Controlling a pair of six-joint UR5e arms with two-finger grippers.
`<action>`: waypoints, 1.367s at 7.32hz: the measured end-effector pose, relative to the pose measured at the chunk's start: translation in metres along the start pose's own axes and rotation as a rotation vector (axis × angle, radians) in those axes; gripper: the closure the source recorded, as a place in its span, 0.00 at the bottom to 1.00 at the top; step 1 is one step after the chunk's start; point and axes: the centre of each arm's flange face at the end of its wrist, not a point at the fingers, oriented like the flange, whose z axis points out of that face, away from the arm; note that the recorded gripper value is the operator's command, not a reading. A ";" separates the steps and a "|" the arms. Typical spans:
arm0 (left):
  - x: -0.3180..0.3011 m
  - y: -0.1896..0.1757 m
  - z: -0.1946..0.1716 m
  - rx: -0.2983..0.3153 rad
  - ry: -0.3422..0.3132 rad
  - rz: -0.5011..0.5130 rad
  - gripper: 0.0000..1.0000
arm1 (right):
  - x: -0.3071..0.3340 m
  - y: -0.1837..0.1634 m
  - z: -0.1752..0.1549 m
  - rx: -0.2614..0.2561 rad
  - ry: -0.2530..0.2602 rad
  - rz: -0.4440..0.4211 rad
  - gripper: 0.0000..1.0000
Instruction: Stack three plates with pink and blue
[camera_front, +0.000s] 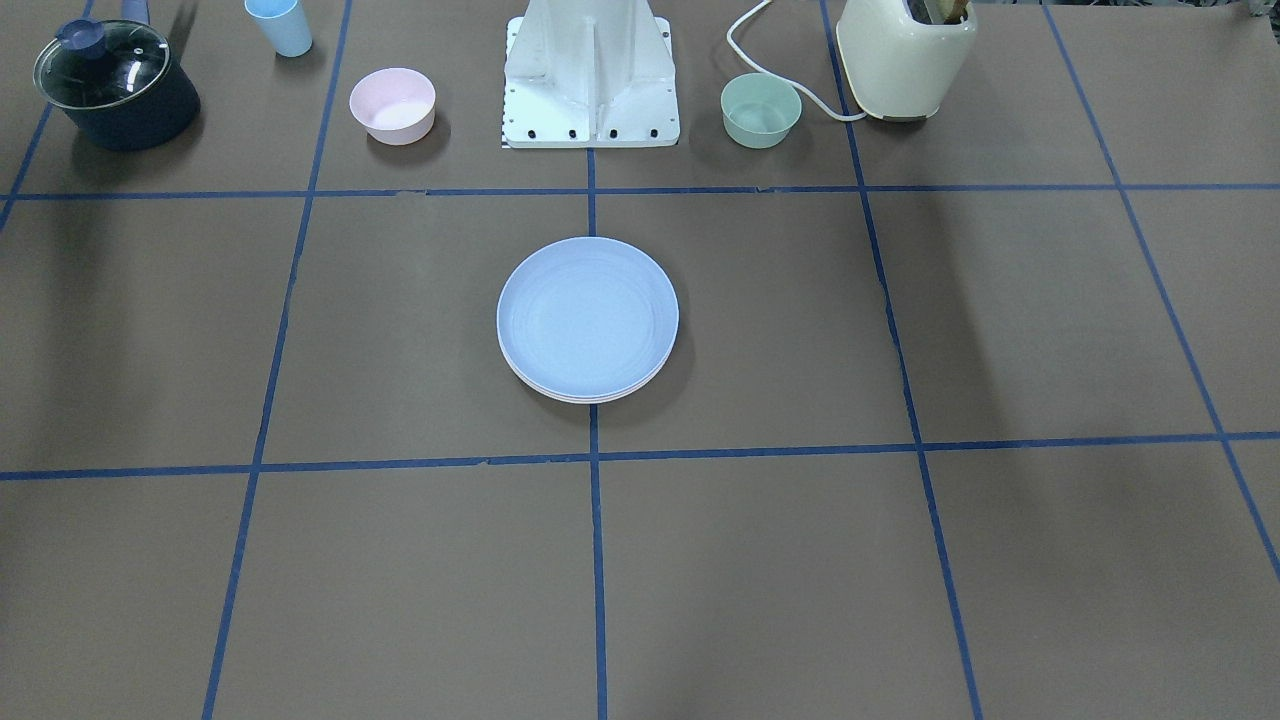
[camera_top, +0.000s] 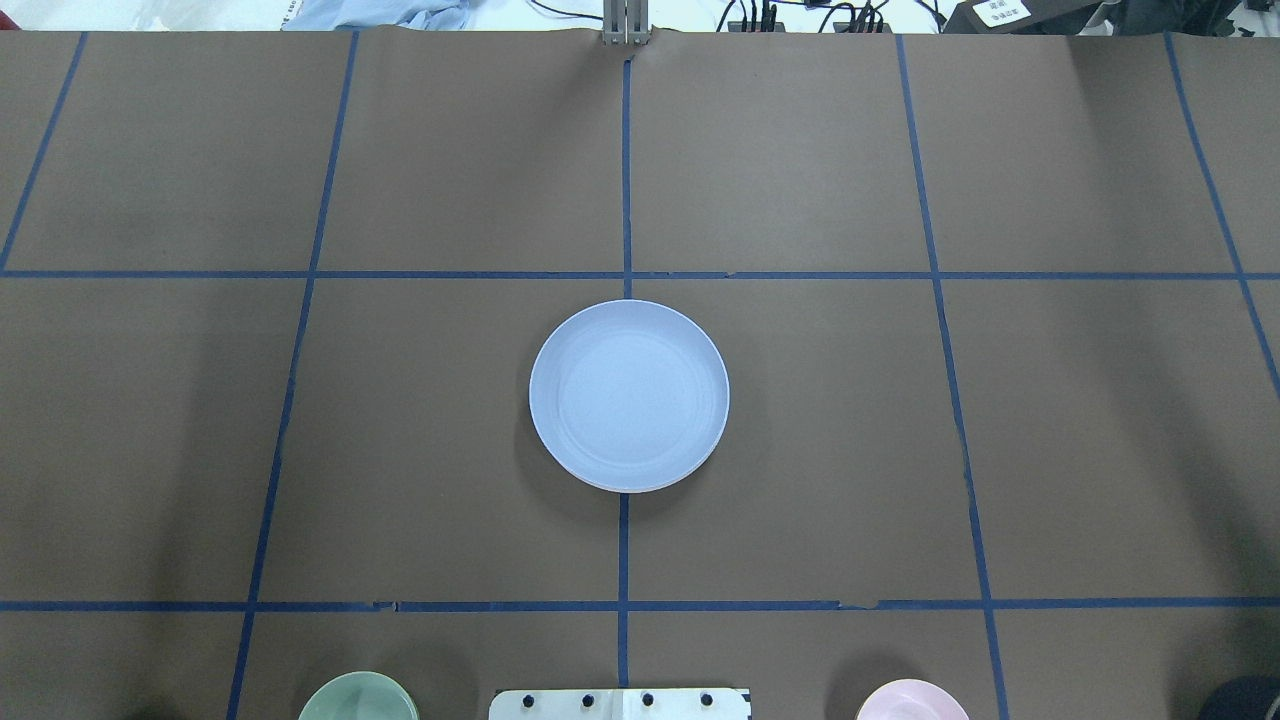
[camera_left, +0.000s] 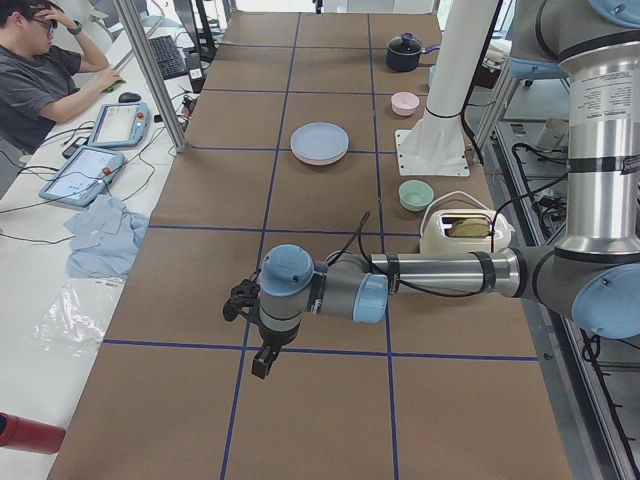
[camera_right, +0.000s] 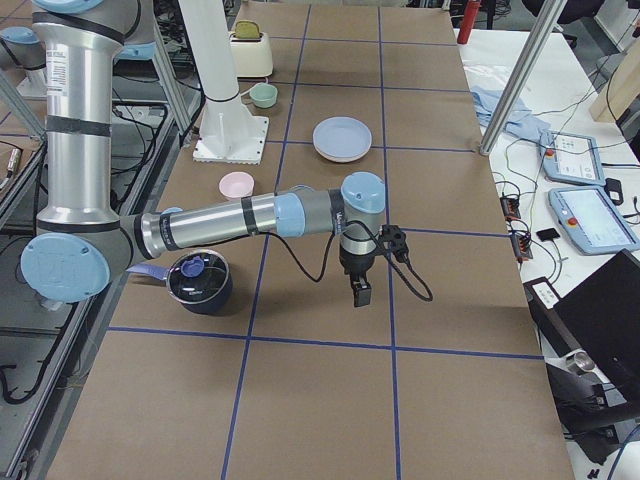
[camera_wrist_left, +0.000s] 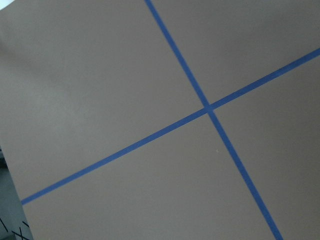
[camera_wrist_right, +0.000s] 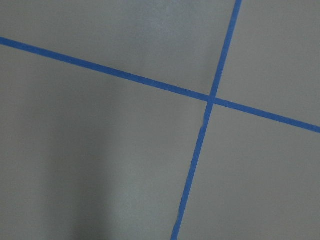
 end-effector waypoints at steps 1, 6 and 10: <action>0.004 0.003 -0.001 0.013 0.055 -0.073 0.00 | 0.005 0.008 0.005 -0.012 -0.012 0.016 0.00; 0.027 -0.013 -0.005 0.001 -0.015 -0.062 0.00 | 0.022 0.048 0.016 -0.034 -0.127 0.090 0.00; 0.024 0.001 0.004 -0.016 -0.008 -0.080 0.00 | 0.024 0.049 0.016 -0.035 -0.129 0.101 0.00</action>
